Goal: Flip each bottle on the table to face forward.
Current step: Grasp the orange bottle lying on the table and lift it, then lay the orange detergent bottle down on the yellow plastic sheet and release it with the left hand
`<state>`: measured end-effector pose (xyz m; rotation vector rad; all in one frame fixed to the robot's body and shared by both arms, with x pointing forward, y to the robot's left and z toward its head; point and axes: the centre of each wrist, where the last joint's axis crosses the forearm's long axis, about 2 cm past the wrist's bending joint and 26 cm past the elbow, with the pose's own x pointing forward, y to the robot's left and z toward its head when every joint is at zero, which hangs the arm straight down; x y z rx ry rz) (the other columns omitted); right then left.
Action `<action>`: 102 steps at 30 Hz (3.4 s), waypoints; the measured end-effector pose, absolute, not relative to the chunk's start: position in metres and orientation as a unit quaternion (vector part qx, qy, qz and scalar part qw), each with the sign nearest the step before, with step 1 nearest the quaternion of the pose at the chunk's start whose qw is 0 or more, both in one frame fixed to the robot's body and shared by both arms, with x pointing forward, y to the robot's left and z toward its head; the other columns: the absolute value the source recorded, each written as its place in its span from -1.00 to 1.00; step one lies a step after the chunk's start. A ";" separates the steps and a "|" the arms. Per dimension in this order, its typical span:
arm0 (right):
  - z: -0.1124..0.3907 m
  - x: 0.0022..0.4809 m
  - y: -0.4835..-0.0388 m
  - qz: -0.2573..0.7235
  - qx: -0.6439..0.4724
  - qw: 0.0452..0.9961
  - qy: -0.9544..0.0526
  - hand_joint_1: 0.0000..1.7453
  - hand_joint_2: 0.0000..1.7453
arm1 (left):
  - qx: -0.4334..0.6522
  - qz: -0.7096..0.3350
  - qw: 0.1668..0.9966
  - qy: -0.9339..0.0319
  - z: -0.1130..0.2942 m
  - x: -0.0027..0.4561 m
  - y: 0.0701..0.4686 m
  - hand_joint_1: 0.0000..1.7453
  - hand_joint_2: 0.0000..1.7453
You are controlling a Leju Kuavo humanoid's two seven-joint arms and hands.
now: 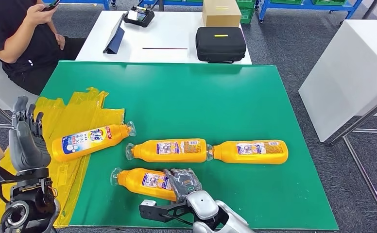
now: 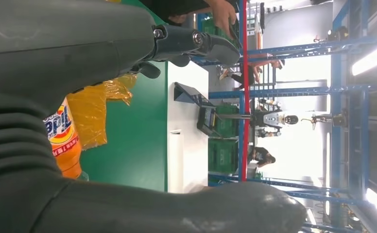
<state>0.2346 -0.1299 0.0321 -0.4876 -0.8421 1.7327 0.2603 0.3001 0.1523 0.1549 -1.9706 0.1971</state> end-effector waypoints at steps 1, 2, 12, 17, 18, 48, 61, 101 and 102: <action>0.032 0.235 -0.130 0.731 -0.204 0.546 -0.355 1.00 1.00 | 0.066 0.084 0.546 -0.831 0.152 0.261 0.300 -1.00 -1.00; 0.032 0.236 -0.131 0.730 -0.203 0.547 -0.356 1.00 1.00 | 0.066 0.085 0.546 -0.831 0.152 0.261 0.300 -1.00 -1.00; 0.035 0.237 -0.135 0.714 -0.161 0.568 -0.376 1.00 1.00 | 0.065 0.086 0.553 -0.826 0.149 0.261 0.300 -1.00 -0.50; 0.051 0.231 -0.148 0.561 0.067 0.666 -0.488 1.00 1.00 | 0.006 0.102 0.597 -0.796 0.141 0.250 0.298 -1.00 1.00; 0.054 0.227 -0.153 0.511 0.118 0.681 -0.512 1.00 1.00 | -0.014 0.106 0.607 -0.787 0.138 0.246 0.296 -1.00 1.00; 0.127 0.256 -0.177 0.306 -0.014 0.618 -0.724 1.00 1.00 | -0.294 0.117 0.625 -0.714 0.143 0.207 0.213 -1.00 1.00; 0.130 0.258 -0.142 0.377 -0.070 0.588 -0.712 1.00 1.00 | -0.355 0.119 0.611 -0.697 0.166 0.244 0.172 -1.00 1.00; 0.125 0.265 -0.103 0.486 -0.144 0.539 -0.673 1.00 1.00 | -0.324 0.145 0.633 -0.688 0.155 0.262 0.158 1.00 1.00; 0.125 0.265 -0.103 0.485 -0.144 0.539 -0.673 1.00 1.00 | -0.323 0.145 0.632 -0.689 0.155 0.262 0.158 1.00 1.00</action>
